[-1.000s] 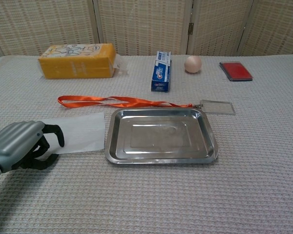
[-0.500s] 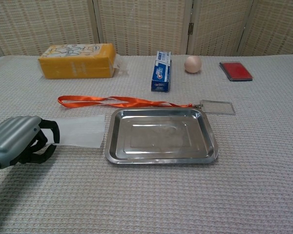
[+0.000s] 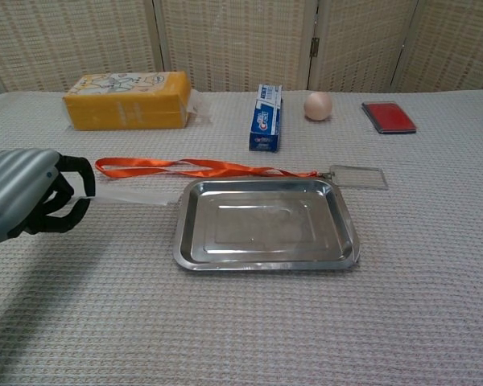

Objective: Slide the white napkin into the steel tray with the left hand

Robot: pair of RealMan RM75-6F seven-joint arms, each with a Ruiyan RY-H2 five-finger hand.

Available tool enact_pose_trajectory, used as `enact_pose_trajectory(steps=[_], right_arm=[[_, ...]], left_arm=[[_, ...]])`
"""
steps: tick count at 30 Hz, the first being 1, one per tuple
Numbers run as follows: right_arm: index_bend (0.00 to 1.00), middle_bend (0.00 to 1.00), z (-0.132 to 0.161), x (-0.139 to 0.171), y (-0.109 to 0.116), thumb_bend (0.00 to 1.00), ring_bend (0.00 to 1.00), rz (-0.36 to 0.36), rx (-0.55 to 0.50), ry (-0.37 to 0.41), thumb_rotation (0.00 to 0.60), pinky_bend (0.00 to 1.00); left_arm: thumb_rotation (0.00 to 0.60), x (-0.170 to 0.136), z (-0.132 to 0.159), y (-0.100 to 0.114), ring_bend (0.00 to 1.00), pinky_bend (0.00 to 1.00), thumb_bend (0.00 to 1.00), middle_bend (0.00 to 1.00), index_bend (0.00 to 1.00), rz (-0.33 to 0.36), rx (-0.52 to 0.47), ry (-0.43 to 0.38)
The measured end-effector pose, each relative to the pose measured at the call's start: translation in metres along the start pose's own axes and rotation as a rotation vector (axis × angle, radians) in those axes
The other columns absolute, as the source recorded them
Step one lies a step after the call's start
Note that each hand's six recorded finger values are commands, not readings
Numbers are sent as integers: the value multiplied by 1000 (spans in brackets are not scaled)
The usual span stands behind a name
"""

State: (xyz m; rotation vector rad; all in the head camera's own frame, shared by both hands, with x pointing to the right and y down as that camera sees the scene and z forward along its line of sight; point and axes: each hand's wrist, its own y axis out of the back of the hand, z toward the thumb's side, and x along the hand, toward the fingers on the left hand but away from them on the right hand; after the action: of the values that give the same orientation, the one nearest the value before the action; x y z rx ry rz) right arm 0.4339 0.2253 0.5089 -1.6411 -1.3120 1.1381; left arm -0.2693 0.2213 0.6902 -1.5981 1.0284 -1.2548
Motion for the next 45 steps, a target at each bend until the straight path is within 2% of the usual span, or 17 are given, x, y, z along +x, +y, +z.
enact_pose_trajectory(steps=[5, 14, 20, 25, 36, 42, 45], right_arm=[[0, 0, 2, 2, 3, 383, 0, -1, -15, 8, 600, 0], [0, 0, 3, 6, 11, 383, 0, -6, -43, 15, 600, 0], [0, 0, 1, 8, 19, 383, 0, -23, -55, 11, 600, 0], [0, 0, 2, 9, 23, 384, 0, -29, -73, 18, 600, 0], [0, 0, 1, 9, 37, 384, 0, -51, -111, 28, 600, 0], [0, 0, 1, 11, 39, 383, 0, -57, -110, 30, 600, 0], [0, 0, 1, 10, 36, 383, 0, -50, -108, 29, 600, 0]], left_arm=[[600, 8, 13, 15, 1000, 1000, 552, 1000, 565, 45, 3, -24], [600, 17, 50, 33, 1000, 1000, 552, 1000, 563, 87, 11, -97], [600, 25, 64, 42, 1000, 1000, 552, 1000, 559, 105, 14, -110], [600, 24, 74, 35, 1000, 1000, 552, 1000, 560, 79, 3, -126], [600, 12, 98, 4, 1000, 1000, 552, 1000, 565, 5, -11, -170], [600, 7, 98, -3, 1000, 1000, 552, 1000, 560, -7, -22, -176], [600, 6, 94, -4, 1000, 1000, 552, 1000, 506, -25, -20, -175]])
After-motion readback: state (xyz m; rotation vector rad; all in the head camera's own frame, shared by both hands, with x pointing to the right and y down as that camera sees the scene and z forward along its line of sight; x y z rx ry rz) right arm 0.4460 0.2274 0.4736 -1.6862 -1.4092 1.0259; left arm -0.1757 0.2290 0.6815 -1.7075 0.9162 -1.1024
